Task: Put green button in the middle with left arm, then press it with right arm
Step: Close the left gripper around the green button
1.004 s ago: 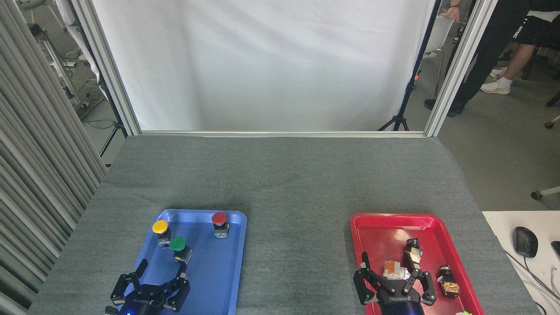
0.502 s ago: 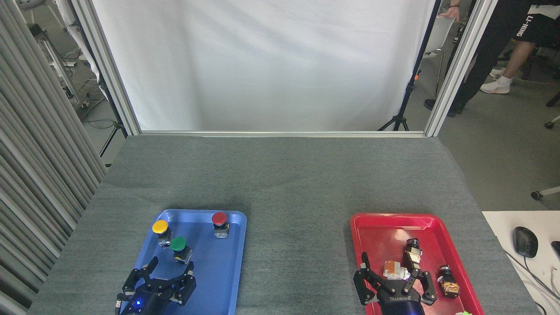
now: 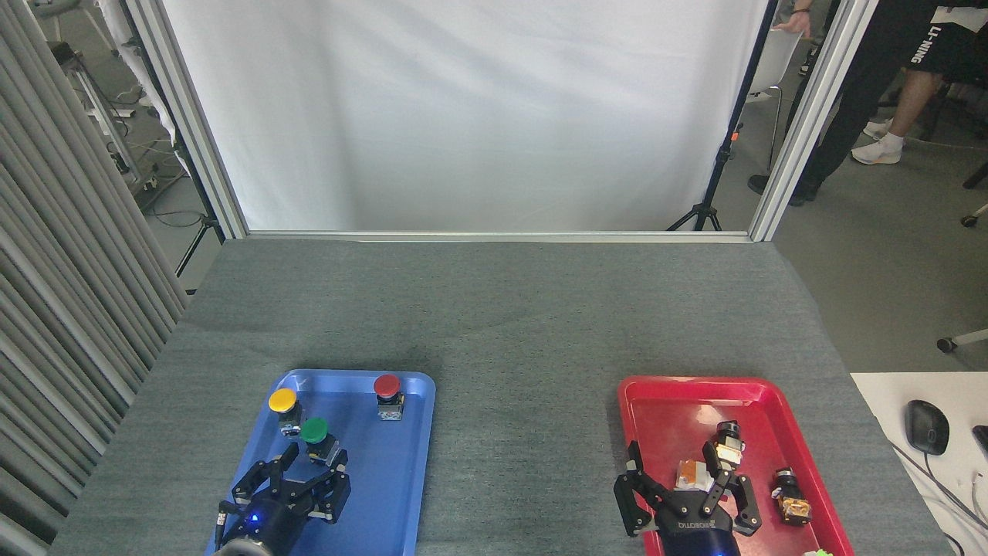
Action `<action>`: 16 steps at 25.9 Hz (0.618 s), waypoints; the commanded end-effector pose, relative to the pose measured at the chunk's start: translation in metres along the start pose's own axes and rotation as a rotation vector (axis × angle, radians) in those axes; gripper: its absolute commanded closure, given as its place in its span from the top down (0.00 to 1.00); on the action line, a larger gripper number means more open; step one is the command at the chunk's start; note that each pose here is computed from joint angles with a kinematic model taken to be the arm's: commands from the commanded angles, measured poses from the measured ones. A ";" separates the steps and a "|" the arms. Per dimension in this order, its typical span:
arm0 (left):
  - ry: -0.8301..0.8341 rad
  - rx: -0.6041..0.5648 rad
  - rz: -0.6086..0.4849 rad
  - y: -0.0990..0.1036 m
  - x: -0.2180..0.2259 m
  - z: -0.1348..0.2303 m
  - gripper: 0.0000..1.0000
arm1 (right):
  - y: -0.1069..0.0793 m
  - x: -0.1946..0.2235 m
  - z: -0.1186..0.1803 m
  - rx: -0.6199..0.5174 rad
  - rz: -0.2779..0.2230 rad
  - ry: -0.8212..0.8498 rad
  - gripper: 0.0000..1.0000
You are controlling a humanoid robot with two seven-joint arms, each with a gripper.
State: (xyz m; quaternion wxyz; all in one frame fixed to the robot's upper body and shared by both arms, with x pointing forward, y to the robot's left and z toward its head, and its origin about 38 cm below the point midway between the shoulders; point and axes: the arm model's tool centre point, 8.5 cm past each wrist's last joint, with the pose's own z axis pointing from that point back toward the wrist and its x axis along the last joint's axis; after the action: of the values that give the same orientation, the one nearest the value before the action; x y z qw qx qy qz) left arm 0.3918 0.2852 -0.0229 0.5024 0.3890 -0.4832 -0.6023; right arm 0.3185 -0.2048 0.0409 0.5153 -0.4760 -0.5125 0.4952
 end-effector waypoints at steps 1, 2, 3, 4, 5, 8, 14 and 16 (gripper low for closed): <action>-0.002 0.002 0.000 0.004 -0.001 -0.006 0.80 | -0.001 -0.001 0.000 -0.002 0.007 0.004 1.00; 0.001 -0.002 0.001 0.003 -0.002 -0.006 0.79 | -0.001 -0.001 0.000 -0.002 0.007 0.004 1.00; 0.000 -0.004 0.000 0.003 -0.002 -0.007 0.77 | -0.001 -0.001 -0.001 -0.004 0.007 0.000 1.00; 0.002 -0.008 0.001 0.002 -0.002 -0.007 0.75 | -0.001 0.000 -0.001 -0.005 0.006 -0.007 1.00; 0.004 -0.014 0.002 0.001 -0.002 -0.007 0.73 | -0.002 0.001 -0.001 -0.010 0.004 -0.021 1.00; 0.004 -0.024 -0.001 -0.001 -0.005 -0.006 0.58 | -0.002 -0.004 -0.001 -0.013 0.005 -0.015 1.00; -0.049 -0.043 0.004 -0.007 -0.001 -0.005 0.20 | -0.002 -0.003 0.000 -0.012 0.007 -0.018 1.00; -0.073 -0.038 0.003 -0.006 -0.001 -0.004 0.08 | -0.001 -0.003 0.000 -0.010 0.008 -0.018 1.00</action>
State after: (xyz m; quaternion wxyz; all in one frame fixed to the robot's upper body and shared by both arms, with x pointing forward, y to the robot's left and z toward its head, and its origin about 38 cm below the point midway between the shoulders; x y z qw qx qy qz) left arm 0.3955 0.2867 -0.0299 0.5018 0.3661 -0.4806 -0.6190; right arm 0.3190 -0.2081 0.0424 0.5067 -0.4764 -0.5181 0.4979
